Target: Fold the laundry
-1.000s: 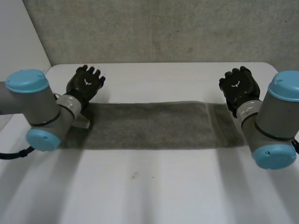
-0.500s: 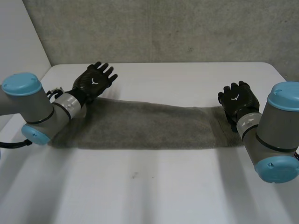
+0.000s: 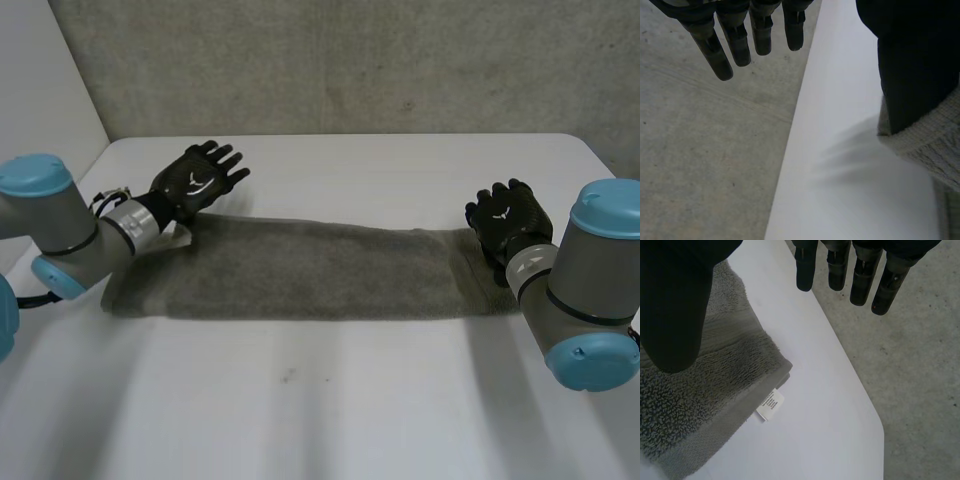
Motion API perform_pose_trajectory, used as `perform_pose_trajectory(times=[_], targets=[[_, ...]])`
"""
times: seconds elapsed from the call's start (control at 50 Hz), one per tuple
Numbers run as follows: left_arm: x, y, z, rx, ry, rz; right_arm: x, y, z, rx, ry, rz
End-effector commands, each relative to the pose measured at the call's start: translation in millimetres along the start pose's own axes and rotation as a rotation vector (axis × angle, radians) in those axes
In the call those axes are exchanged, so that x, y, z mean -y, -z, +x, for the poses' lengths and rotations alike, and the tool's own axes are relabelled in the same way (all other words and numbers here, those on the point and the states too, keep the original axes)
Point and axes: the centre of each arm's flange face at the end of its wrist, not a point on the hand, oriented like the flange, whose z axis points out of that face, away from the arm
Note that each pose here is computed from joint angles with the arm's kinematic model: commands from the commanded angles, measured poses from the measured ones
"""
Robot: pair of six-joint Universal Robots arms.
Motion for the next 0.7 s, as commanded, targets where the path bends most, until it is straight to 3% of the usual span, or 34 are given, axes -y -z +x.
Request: perform_pose_trajectory(times=[0.02,0.1,0.16,0.26,0.34,0.44,0.62,0.7], targets=[[-6,13,-4,-0.06,0.067,-0.029,-1,0,0,0.0,-0.001,-0.002],[-9,14,-12,-0.038,0.01,-0.034,-1,0,-1,0.003,0.001,-0.004],[-16,22,-15,-0.044,0.057,-0.067,-2,0,-3,0.007,0.001,-0.006],[-21,23,-18,-0.014,0.042,-0.117,-4,-1,-6,0.015,0.003,-0.011],[-29,24,-24,0.045,-0.011,-0.215,-4,-1,-6,0.016,0.003,-0.012],[-24,23,-32,0.065,-0.077,-0.204,-4,-1,-6,0.016,0.003,-0.01],[-6,24,-26,0.034,0.097,-0.106,-5,0,-11,0.036,0.004,-0.008],[-10,19,-23,0.049,0.104,-0.088,-5,0,-12,0.038,0.005,-0.01]])
